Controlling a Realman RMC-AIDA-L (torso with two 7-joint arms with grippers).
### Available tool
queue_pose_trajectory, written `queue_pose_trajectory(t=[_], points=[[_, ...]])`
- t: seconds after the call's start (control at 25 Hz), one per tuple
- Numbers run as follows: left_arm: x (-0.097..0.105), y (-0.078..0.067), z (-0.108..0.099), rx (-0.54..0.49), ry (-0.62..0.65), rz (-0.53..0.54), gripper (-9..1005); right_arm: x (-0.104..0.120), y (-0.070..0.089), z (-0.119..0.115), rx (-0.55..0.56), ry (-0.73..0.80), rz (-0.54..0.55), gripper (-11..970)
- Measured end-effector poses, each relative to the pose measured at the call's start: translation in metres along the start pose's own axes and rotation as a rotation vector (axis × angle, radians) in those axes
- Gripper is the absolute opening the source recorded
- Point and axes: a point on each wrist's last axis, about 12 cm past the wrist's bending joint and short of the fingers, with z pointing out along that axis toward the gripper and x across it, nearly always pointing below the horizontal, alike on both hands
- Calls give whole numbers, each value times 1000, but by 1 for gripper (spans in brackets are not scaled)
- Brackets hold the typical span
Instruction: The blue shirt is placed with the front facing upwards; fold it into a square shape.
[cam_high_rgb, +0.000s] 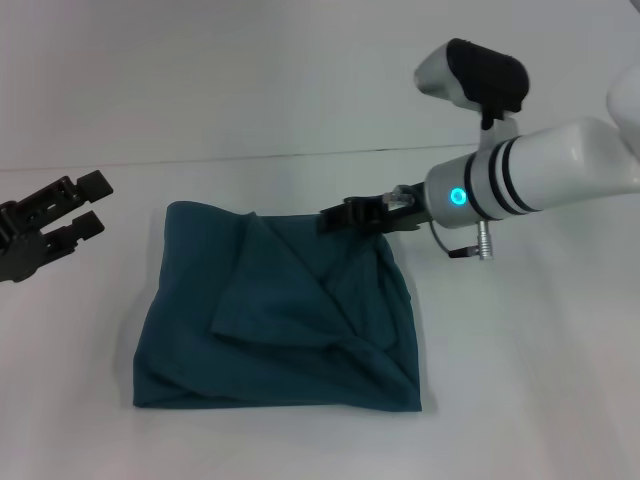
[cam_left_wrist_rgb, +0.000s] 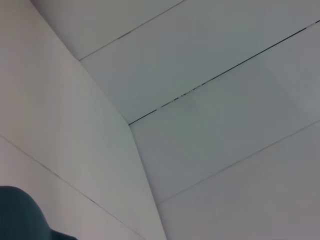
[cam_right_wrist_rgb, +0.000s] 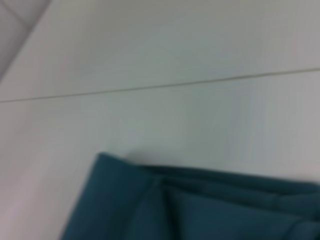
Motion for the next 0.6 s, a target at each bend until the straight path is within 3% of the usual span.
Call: queue_pose_trajectory(t=[0.16,0.36,0.6], points=[[0,0,0,-3,-2,-1,809,-5,-13,-4,60,-47,5,673],[0,1,1,-8,7,-4,801,-13,-15,-11,65,-61,-14,673],[4,-4,16,-56,173,-60,792,-31,-15,-60,-76,-9,-50,673]])
